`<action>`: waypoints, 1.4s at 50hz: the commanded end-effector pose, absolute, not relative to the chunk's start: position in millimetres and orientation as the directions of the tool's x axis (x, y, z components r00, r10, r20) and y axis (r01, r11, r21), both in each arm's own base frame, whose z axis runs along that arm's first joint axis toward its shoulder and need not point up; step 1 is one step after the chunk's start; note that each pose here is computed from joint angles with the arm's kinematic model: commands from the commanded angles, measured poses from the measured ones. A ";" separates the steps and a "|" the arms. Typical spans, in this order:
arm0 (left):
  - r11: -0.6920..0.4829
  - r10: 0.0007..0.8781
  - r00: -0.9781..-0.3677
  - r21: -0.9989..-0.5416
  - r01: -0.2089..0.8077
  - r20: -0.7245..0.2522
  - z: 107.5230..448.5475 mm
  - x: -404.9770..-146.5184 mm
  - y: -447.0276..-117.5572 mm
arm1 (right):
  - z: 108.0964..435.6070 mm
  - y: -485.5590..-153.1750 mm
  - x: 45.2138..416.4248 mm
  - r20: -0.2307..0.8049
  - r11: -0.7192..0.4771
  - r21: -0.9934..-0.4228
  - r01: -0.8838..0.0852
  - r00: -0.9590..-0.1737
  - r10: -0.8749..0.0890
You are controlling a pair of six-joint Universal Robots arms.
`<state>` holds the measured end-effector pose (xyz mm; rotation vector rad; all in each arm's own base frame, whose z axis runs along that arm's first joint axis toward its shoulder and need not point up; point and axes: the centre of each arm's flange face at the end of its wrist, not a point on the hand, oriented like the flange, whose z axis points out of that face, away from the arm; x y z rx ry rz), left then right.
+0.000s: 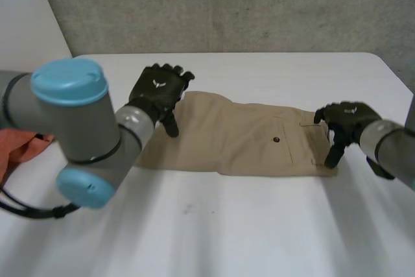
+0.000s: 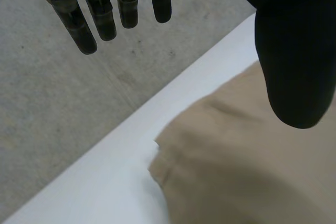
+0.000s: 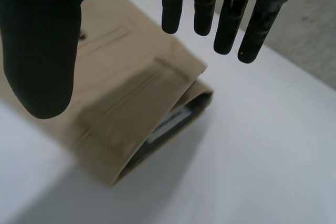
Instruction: Fold the laundry.
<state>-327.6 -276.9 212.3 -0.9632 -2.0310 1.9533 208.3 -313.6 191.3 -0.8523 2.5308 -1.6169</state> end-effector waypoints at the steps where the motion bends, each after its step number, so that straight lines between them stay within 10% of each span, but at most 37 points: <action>1: 0.011 0.548 -0.804 -0.959 0.282 -0.231 204.2 -303.2 -248.4 | 154.5 -301.0 199.7 0.250 0.292 -0.861 -0.416 -0.847 -0.470; 28: 0.055 0.507 -0.832 -0.955 0.291 -0.224 192.0 -280.0 -248.8 | 146.7 -329.3 166.8 0.406 0.215 -0.844 -0.491 -0.848 -0.340; 38: 0.034 0.501 -0.835 -0.959 0.282 -0.227 201.8 -277.3 -244.8 | 177.0 -341.3 134.5 0.691 0.140 -0.659 -0.739 -0.669 -0.274; 48: -0.003 0.494 -0.839 -0.965 0.263 -0.230 213.4 -281.9 -249.9 | 220.5 -290.9 281.3 0.792 -0.330 -0.600 -0.729 -0.480 -0.378; 60: -0.067 0.471 -0.851 -0.972 0.226 -0.231 232.7 -292.5 -268.6 | 146.9 -192.8 391.6 0.833 -0.702 -0.498 -0.509 -0.057 -0.550; 64: -0.075 0.469 -0.854 -0.974 0.215 -0.225 233.4 -297.0 -277.0 | 143.3 -196.7 390.6 0.808 -0.660 -0.533 -0.529 -0.089 -0.582; 70: -0.087 0.469 -0.858 -0.978 0.192 -0.210 235.0 -304.8 -289.1 | 176.8 -213.6 376.8 0.614 -0.442 -0.768 -0.463 -0.337 -0.714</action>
